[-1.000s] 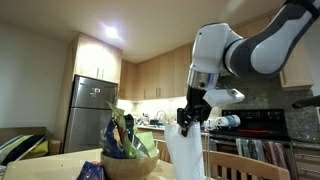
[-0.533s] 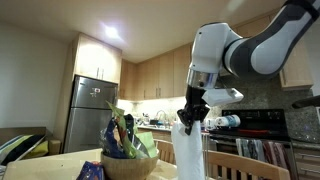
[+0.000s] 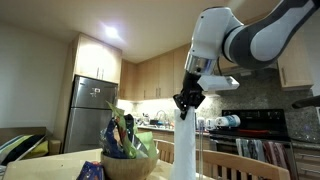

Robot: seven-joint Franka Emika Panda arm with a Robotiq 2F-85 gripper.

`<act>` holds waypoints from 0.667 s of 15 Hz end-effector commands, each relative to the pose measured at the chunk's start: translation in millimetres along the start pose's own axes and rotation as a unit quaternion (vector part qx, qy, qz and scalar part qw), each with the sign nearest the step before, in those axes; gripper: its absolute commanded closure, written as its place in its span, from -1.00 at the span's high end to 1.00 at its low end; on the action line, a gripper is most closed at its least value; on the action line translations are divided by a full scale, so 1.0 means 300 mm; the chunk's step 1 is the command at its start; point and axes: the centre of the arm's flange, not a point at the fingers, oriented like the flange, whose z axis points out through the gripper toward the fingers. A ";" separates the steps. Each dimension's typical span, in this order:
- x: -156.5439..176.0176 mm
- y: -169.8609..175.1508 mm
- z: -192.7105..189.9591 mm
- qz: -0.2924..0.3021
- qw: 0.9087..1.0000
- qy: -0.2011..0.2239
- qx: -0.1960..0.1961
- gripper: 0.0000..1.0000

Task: Remove the paper towel roll from the holder, move the holder to the right side of the table

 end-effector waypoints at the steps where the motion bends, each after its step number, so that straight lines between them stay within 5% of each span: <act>1: 0.030 0.004 -0.083 0.010 1.000 0.027 0.006 -0.95; 8: 0.018 0.019 -0.011 0.019 1.000 -0.002 0.003 -0.95; 10: 0.006 0.021 0.021 0.023 1.000 -0.014 0.000 -0.69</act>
